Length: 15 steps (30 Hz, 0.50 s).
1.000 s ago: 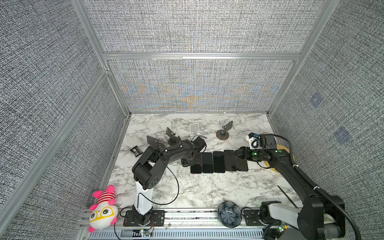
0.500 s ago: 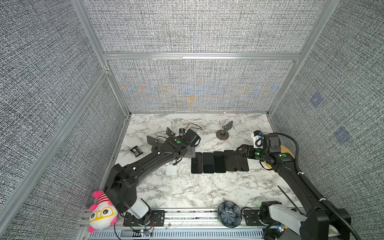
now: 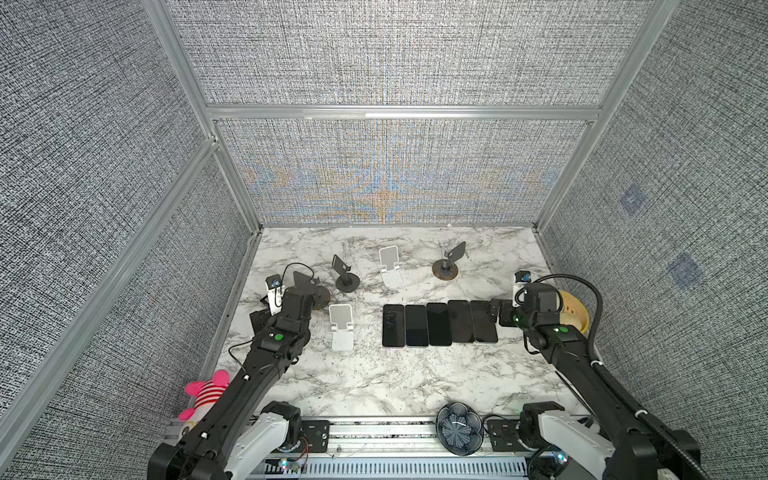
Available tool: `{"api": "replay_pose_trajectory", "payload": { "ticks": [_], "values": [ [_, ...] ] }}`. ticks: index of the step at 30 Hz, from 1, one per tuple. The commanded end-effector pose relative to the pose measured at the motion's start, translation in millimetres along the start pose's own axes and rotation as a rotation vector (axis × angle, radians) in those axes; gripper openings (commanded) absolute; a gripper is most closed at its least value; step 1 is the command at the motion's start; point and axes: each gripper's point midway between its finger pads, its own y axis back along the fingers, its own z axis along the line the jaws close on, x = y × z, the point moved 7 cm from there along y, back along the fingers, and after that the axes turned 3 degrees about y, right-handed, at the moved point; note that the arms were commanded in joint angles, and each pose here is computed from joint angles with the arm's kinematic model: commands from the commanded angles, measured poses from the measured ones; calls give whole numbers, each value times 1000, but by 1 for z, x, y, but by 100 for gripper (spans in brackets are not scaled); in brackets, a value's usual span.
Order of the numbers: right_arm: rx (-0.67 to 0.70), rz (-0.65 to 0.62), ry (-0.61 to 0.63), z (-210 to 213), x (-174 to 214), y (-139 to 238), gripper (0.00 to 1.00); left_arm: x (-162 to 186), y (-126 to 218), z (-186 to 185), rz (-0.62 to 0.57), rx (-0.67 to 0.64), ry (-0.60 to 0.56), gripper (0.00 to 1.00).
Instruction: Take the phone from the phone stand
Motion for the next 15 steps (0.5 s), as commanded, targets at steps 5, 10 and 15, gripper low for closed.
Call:
{"api": "replay_pose_trajectory", "payload": {
  "ticks": [5, 10, 15],
  "values": [
    [93, -33, 28, -4, 8, -29, 99, -5, -38, -19, -137, 73, 0, 99],
    [96, -86, 57, -1, 12, -40, 99, 4, -59, -30, -157, 121, -8, 99],
    [104, -150, 58, -1, 13, -46, 99, 0, -66, -44, -187, 195, -55, 99]
  ]
}}
